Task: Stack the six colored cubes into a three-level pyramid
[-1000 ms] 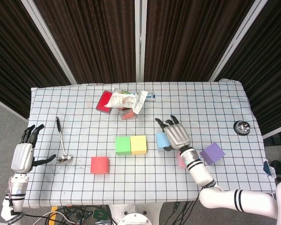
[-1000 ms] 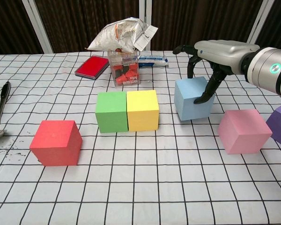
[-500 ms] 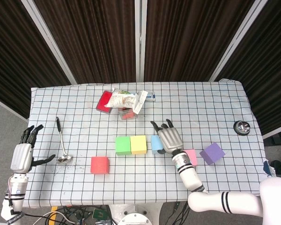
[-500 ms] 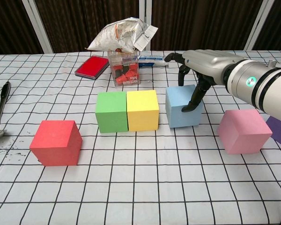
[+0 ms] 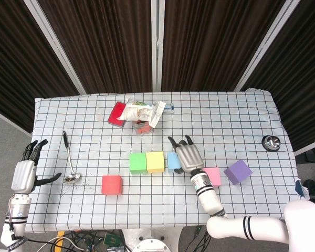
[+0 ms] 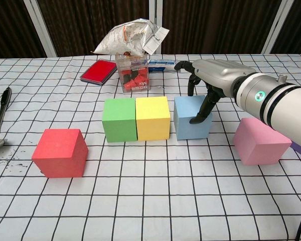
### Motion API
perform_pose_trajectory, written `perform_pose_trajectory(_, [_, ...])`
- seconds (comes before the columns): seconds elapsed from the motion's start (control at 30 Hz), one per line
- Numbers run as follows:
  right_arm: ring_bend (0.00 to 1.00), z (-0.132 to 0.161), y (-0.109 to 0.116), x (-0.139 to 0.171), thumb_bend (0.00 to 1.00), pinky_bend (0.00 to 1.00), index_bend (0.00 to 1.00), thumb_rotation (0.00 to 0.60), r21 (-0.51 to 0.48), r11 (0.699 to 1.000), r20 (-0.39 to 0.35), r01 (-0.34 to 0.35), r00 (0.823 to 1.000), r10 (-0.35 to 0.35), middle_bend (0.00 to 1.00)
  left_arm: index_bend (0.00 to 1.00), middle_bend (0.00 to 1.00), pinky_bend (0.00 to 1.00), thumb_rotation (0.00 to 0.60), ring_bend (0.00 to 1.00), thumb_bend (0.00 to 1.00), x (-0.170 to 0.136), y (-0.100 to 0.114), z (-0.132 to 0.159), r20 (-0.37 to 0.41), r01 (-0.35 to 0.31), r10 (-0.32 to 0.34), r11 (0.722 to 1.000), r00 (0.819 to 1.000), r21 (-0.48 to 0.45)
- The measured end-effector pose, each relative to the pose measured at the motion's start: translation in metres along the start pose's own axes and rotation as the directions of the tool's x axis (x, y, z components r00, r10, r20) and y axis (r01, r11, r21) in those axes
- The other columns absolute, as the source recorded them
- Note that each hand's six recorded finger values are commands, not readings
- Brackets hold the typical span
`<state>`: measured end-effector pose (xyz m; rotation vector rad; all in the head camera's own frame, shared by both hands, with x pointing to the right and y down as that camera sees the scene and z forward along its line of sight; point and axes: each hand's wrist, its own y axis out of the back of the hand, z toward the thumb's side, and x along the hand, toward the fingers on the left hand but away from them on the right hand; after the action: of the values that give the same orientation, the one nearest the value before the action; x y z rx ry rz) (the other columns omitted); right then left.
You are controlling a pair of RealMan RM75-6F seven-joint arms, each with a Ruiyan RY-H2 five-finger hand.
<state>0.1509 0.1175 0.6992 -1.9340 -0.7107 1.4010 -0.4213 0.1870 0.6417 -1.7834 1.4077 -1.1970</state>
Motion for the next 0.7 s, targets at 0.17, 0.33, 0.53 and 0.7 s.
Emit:
perform_pose_trajectory(0.17, [0.21,-0.0007,-0.0015,-0.0004,0.1,0.0,0.0,0.6,-0.022,1.0,0.004,0.004,1.0,-0.003,0.59,0.06,0.13,0.0,0.6,0.0,0.0,0.0006,-0.0014,0.0011,0.002,0.005,-0.005,1.0,1.0,0.005])
perform_pose_trajectory(0.33, [0.21,-0.0006,-0.0021,-0.0014,0.1,0.0,0.0,0.6,-0.037,0.999,0.002,0.009,1.0,-0.009,0.59,0.06,0.13,0.0,0.6,0.0,0.0,0.0015,-0.0018,0.0018,0.004,0.009,-0.009,1.0,1.0,0.008])
perform_pose_trajectory(0.53, [0.21,-0.0009,-0.0054,-0.0031,0.1,0.0,0.0,0.6,-0.027,1.0,-0.005,0.009,1.0,-0.009,0.59,0.06,0.12,0.0,0.6,0.0,0.0,0.0016,-0.0015,0.0018,0.004,0.009,-0.009,1.0,1.0,0.008])
perform_pose_trajectory(0.7, [0.21,-0.0003,-0.0065,-0.0037,0.1,0.0,0.0,0.6,-0.03,1.0,-0.009,0.009,1.0,-0.009,0.59,0.06,0.12,0.0,0.6,0.0,0.0,0.0014,-0.0024,0.0009,0.0,0.012,-0.012,1.0,1.0,0.008])
